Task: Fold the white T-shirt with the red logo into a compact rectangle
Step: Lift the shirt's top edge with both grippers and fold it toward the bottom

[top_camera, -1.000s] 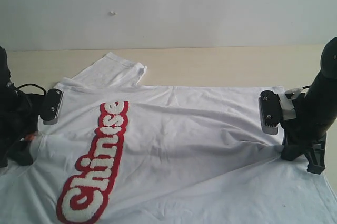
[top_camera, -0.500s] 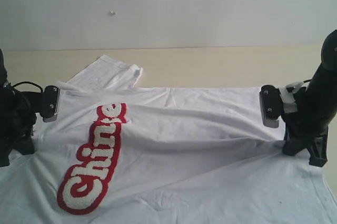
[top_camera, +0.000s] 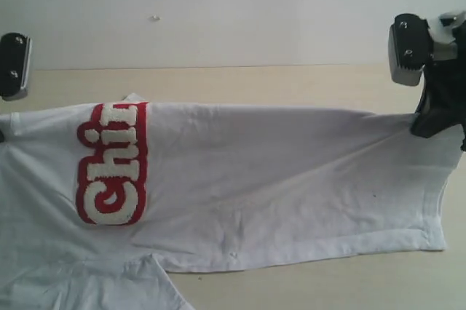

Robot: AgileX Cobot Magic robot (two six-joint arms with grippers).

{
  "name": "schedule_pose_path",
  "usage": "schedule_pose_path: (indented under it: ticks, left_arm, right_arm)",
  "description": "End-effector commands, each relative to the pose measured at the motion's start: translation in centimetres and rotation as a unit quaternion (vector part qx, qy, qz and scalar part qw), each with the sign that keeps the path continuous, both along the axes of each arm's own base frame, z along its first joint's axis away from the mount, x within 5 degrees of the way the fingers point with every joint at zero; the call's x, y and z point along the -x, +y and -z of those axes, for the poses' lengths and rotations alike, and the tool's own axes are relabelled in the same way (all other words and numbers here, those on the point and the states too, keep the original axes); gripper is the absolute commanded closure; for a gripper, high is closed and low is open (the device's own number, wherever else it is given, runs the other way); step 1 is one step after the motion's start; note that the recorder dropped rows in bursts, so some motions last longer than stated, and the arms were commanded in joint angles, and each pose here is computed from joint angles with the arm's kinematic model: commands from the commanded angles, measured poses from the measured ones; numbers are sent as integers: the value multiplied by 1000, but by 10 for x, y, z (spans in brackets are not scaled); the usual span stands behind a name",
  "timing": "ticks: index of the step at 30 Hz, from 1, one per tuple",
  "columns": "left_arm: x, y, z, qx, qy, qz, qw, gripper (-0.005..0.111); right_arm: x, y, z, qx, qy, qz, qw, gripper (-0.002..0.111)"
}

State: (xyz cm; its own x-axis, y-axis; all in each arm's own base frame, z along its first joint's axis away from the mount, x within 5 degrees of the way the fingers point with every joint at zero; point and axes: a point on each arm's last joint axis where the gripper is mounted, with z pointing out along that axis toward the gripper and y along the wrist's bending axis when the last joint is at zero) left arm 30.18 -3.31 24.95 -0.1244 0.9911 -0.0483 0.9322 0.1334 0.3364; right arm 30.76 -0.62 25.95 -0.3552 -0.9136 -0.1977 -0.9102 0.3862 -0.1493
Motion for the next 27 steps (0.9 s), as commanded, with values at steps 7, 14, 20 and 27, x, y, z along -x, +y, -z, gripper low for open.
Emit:
schedule_pose_path:
  ticks: [7,14,20,27]
  left_arm:
    - [49,5,-94,41,-69,-45,996,103]
    - [81,4,-122,76,-79,-55,992,103]
    - [112,0,-138,153,-87,-108,978,103]
    - [159,-6,-164,215,-138,-95,962,103]
  right_arm:
    - [43,2,-80,3,-89,12,996,108]
    - [70,6,-109,-10,-136,20,991,108]
    - [95,17,-129,-72,-162,26,984,108]
    - [136,23,-157,-95,-226,32,969,108]
